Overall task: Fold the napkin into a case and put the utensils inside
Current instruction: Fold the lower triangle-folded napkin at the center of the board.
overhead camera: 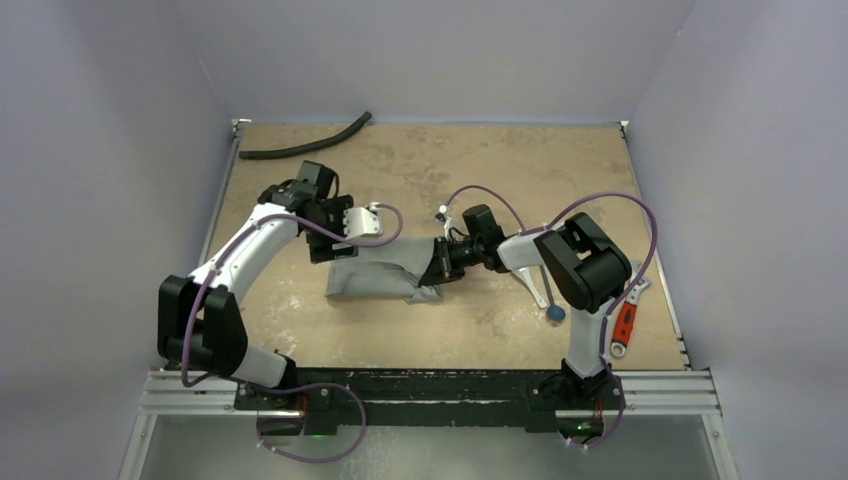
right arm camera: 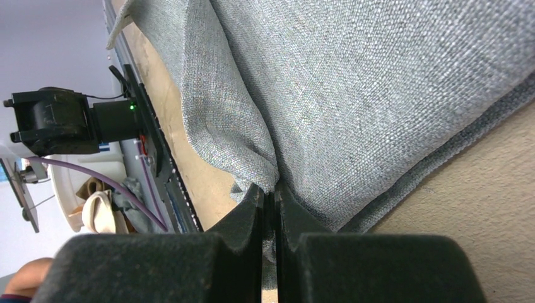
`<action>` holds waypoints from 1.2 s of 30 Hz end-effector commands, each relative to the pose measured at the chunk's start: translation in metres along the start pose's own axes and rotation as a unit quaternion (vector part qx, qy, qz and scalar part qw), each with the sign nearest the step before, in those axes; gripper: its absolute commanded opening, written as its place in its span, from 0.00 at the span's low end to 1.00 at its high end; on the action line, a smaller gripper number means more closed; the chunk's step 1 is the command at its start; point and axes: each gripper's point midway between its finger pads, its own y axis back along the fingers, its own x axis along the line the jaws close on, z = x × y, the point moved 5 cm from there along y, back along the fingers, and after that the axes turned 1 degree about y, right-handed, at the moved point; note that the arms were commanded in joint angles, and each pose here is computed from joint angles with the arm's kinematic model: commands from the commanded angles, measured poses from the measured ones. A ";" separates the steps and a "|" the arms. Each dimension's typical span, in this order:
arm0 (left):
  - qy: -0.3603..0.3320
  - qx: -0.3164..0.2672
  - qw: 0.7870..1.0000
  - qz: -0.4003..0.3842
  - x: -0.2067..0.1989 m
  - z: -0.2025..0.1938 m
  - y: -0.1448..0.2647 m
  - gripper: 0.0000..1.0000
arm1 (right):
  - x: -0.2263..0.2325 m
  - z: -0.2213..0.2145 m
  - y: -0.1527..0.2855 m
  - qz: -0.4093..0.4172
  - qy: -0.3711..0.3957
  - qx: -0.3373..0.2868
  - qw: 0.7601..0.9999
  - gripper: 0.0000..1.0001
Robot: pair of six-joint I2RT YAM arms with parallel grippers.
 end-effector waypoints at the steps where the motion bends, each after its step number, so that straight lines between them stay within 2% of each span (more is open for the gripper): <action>1: -0.070 -0.025 0.985 -0.155 -0.059 -0.011 0.020 0.79 | 0.001 0.012 0.005 -0.021 0.006 -0.022 1.000 0.01; 4: -0.073 -0.032 0.974 -0.213 -0.085 -0.018 0.019 0.79 | 0.002 0.013 0.005 -0.022 0.007 -0.023 0.999 0.01; 6: -0.065 -0.047 0.971 -0.223 -0.094 -0.017 0.019 0.78 | 0.002 0.014 0.006 -0.022 0.008 -0.024 0.999 0.01; 8: -0.055 -0.060 0.973 -0.216 -0.098 -0.015 0.017 0.77 | 0.002 0.013 0.006 -0.022 0.007 -0.023 0.999 0.01; 12: -0.017 -0.079 0.987 -0.140 -0.090 -0.012 0.005 0.74 | 0.003 0.014 0.006 -0.020 0.007 -0.023 0.999 0.01; 16: 0.012 -0.072 0.992 -0.099 -0.082 -0.015 -0.007 0.70 | 0.004 0.014 0.006 -0.017 0.007 -0.024 1.000 0.01; 27: 0.024 -0.073 0.989 -0.128 -0.091 -0.012 -0.020 0.53 | 0.004 0.012 0.006 -0.016 0.005 -0.021 1.000 0.00; 30: 0.029 -0.069 0.991 -0.113 -0.088 -0.012 -0.021 0.49 | 0.006 0.014 0.006 -0.014 0.007 -0.024 1.000 0.00; 32: 0.037 -0.068 0.992 -0.099 -0.083 -0.011 -0.023 0.43 | 0.006 0.014 0.007 -0.013 0.008 -0.024 1.000 0.00; 36: 0.049 -0.056 0.993 -0.091 -0.078 -0.013 -0.029 0.23 | 0.007 0.013 0.008 -0.012 0.009 -0.025 1.000 0.00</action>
